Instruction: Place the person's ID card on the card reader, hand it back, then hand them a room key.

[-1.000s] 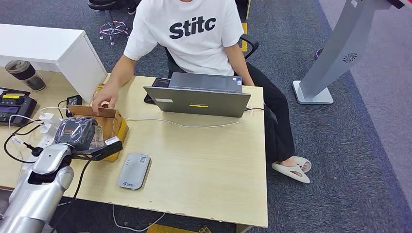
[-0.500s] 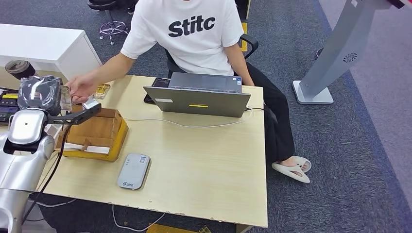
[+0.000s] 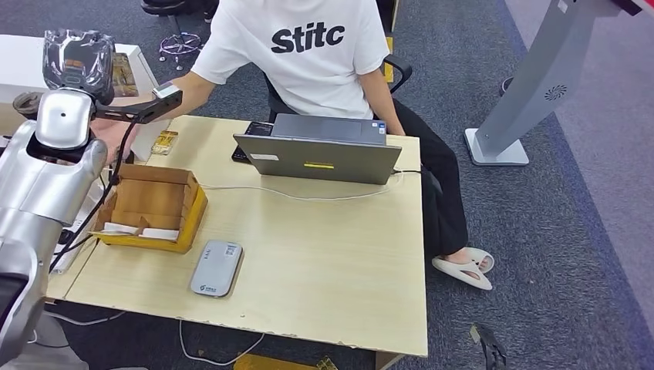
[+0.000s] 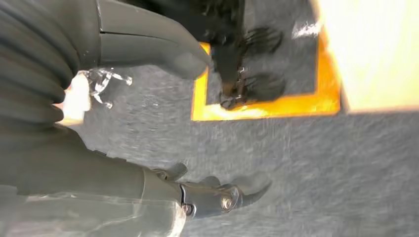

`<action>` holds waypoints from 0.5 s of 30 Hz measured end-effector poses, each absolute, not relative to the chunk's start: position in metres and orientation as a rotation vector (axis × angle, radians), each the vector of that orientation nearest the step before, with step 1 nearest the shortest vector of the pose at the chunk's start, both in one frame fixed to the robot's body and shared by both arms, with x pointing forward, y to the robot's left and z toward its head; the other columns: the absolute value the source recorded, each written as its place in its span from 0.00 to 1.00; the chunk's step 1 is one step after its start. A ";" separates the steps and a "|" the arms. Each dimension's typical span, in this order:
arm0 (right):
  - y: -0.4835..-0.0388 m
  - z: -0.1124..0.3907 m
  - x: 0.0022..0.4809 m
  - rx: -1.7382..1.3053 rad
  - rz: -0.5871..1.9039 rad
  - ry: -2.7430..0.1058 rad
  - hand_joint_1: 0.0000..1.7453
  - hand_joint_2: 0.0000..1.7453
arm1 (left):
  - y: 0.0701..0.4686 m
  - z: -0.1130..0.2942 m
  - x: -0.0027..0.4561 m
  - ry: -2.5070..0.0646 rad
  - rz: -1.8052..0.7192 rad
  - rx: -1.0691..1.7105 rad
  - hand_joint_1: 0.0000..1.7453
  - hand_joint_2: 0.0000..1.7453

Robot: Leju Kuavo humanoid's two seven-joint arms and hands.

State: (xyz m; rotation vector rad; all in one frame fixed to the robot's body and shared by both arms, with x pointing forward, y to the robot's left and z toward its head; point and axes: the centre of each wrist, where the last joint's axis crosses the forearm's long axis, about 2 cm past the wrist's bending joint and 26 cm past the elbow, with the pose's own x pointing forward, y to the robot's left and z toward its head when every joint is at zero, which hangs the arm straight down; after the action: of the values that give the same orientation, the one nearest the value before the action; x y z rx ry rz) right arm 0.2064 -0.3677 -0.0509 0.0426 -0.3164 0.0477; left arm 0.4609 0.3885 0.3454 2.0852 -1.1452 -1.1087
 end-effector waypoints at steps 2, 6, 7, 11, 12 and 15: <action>-0.373 -0.048 0.204 0.015 0.070 -0.328 0.00 1.00 | 0.388 0.344 0.463 -1.162 -1.103 2.074 1.00 1.00; -0.375 -0.042 0.209 -0.028 0.143 -0.341 0.00 1.00 | 0.385 0.339 0.466 -1.176 -1.102 2.046 1.00 1.00; -0.375 -0.041 0.210 -0.033 0.142 -0.345 0.00 1.00 | 0.384 0.338 0.466 -1.185 -1.098 2.035 1.00 1.00; -0.379 -0.036 0.210 -0.048 0.129 -0.363 0.00 1.00 | 0.379 0.334 0.468 -1.237 -1.077 1.978 1.00 1.00; -0.380 -0.035 0.210 -0.054 0.135 -0.366 0.00 1.00 | 0.378 0.333 0.468 -1.248 -1.075 1.967 1.00 1.00; -0.381 -0.033 0.212 -0.072 0.169 -0.375 0.00 1.00 | 0.373 0.331 0.470 -1.279 -1.063 1.933 1.00 1.00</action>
State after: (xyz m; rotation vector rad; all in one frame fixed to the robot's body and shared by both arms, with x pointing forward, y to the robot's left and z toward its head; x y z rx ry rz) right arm 0.2121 -0.3810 -0.0326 -0.0715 -0.3746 0.1688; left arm 0.4695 0.3725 0.3309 1.9329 -1.2787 -1.0634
